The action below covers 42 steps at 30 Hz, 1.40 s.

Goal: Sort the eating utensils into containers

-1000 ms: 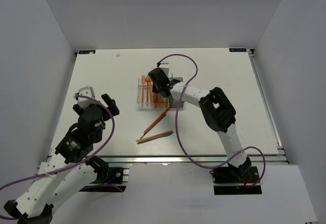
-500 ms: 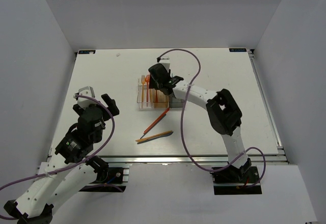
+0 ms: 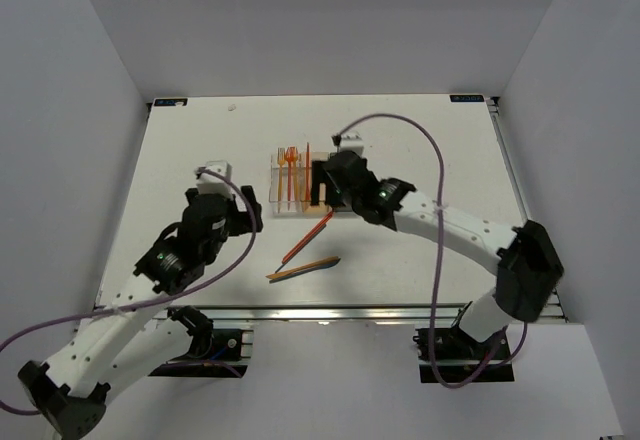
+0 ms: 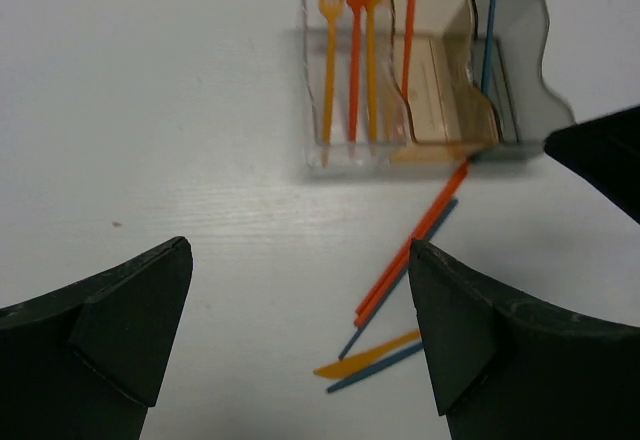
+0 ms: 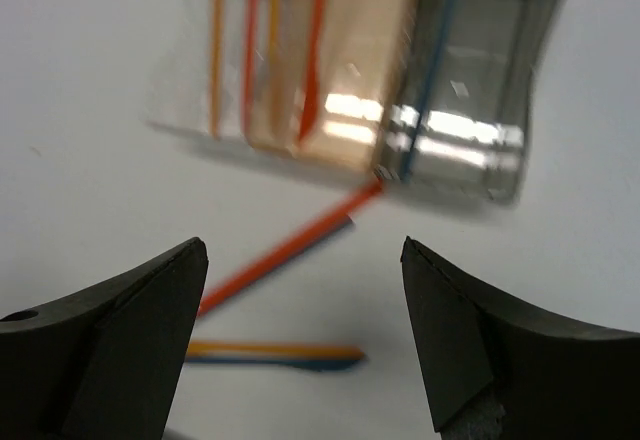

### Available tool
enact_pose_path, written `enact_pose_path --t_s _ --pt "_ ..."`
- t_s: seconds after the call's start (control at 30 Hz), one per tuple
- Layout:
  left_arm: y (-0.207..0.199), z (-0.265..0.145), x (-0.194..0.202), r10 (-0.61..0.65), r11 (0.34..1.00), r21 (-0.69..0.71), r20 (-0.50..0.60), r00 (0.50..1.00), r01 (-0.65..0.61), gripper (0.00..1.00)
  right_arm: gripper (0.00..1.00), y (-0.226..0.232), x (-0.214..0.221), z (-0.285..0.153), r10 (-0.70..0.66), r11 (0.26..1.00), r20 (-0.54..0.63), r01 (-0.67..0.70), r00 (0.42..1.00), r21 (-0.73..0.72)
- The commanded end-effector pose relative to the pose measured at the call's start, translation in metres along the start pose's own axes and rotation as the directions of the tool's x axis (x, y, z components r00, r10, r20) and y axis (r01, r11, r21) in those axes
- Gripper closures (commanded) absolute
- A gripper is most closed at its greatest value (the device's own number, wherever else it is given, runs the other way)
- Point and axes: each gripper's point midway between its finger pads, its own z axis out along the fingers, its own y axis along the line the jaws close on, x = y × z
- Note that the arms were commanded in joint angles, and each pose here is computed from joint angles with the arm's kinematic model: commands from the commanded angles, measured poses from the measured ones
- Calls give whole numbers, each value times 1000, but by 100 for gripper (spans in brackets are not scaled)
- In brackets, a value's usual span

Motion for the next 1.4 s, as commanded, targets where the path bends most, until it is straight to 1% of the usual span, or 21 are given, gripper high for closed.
enact_pose_path --t_s 0.0,0.03,0.07,0.17,0.23,0.27,0.33,0.37,0.4,0.43,0.47,0.5,0.57,0.63,0.7,0.8,0.87,0.93,1.03,1.27,1.37 --pt "-39 7 26 114 975 206 -138 984 -84 2 17 -30 30 -38 35 999 -48 -36 998 -15" --pt "-44 7 31 149 965 238 -162 976 -108 2 18 -38 39 -43 32 999 -53 -32 998 -6" --pt "-49 11 41 176 958 259 -203 963 -121 2 19 -58 59 -47 22 999 -91 -19 996 43" --pt "-75 6 60 256 916 377 -276 927 -141 2 22 -95 72 -68 20 991 -100 -7 995 136" --pt "-86 7 78 318 904 389 -328 890 -180 2 26 -107 65 -81 34 990 -65 -25 997 142" --pt "-100 -3 92 383 874 435 -340 859 -218 2 29 -115 71 -84 29 989 -73 -18 997 146" --pt "-114 -5 111 461 845 460 -371 806 -272 4 34 -124 64 -93 60 990 -54 -52 997 130" --pt "-122 -14 124 516 813 500 -381 767 -299 7 34 -129 67 -95 49 991 -57 -41 997 127" --pt "-125 -16 131 546 798 513 -390 742 -317 8 34 -132 62 -99 55 991 -34 -51 998 122" --pt "-128 -15 144 588 771 543 -405 700 -333 10 35 -132 62 -100 52 992 -34 -47 998 117" --pt "-131 -18 153 618 746 575 -409 671 -336 15 35 -133 61 -102 42 993 -35 -38 999 113" --pt "-132 -18 166 655 720 603 -424 626 -345 18 35 -133 65 -103 37 993 -52 -31 998 110" --pt "-137 -22 176 692 689 633 -431 579 -353 27 35 -133 67 -104 27 994 -58 -21 998 103" --pt "-133 -14 184 706 689 614 -449 547 -385 36 35 -134 69 -103 16 995 -61 -10 998 100" --pt "-128 -10 192 714 686 608 -460 528 -399 43 35 -134 70 -104 10 996 -59 -5 998 91" --pt "-122 -6 208 723 685 602 -490 486 -411 43 35 -132 72 -104 6 997 -56 -2 998 73" --pt "-118 -2 216 727 683 595 -505 464 -423 42 34 -131 72 -103 0 998 -52 3 999 63" --pt "-113 4 220 727 686 574 -510 459 -447 36 34 -130 72 -103 -10 999 -52 13 999 50" --pt "-109 9 226 727 687 571 -529 439 -449 35 34 -128 74 -104 -12 999 -49 14 999 33" --pt "-107 15 230 705 708 576 -550 447 -408 38 34 -121 82 -102 -2 1000 -60 1 998 -19" --pt "-106 16 235 703 711 586 -562 436 -390 40 34 -118 84 -101 0 999 -62 -2 998 -36"
